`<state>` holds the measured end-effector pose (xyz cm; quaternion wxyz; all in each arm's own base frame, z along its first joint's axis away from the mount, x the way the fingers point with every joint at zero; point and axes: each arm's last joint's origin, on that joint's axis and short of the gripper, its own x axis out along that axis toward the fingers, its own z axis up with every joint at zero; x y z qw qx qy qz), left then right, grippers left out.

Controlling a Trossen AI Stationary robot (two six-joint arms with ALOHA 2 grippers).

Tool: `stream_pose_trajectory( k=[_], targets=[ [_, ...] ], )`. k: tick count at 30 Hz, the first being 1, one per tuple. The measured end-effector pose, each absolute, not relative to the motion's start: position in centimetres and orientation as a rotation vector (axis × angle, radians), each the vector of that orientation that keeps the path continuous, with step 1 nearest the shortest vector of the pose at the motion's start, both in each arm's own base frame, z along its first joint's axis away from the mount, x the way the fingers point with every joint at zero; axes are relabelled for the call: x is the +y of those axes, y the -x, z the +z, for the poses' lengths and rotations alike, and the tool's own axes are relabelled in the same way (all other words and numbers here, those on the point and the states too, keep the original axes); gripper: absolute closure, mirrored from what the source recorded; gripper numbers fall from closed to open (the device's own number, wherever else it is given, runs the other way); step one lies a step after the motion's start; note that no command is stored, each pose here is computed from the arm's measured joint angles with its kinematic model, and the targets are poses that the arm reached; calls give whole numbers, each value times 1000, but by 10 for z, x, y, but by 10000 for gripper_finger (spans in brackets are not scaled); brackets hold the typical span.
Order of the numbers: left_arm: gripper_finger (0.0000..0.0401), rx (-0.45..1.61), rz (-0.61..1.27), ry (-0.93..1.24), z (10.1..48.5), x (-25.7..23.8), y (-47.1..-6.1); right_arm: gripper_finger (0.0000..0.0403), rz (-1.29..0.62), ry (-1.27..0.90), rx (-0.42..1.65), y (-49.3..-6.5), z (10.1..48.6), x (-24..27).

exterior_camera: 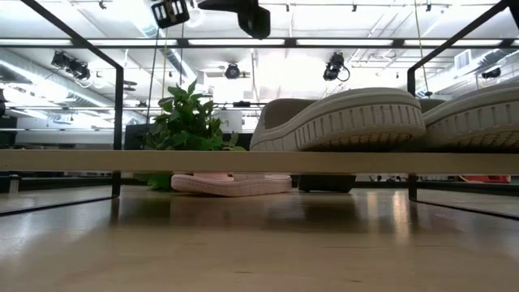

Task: Pick and place slides into the shelf
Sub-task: Put the top pink slipper on the shelf

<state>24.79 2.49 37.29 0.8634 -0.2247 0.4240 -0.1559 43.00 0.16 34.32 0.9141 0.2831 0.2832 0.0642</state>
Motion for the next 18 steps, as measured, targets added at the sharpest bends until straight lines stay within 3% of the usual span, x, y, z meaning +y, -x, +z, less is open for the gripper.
stream_pose_trajectory(
  k=[4, 12, 18],
  targets=[
    [335, 901, -317, 471, 372, 25, -247, 174, 134, -566, 583, -430, 343, 1],
    [336, 950, -318, 472, 364, 24, -254, 252, 155, -566, 587, -430, 343, 2],
    [336, 979, -333, 464, 359, 21, -258, 258, 170, -571, 588, -430, 343, 1]
  ],
)
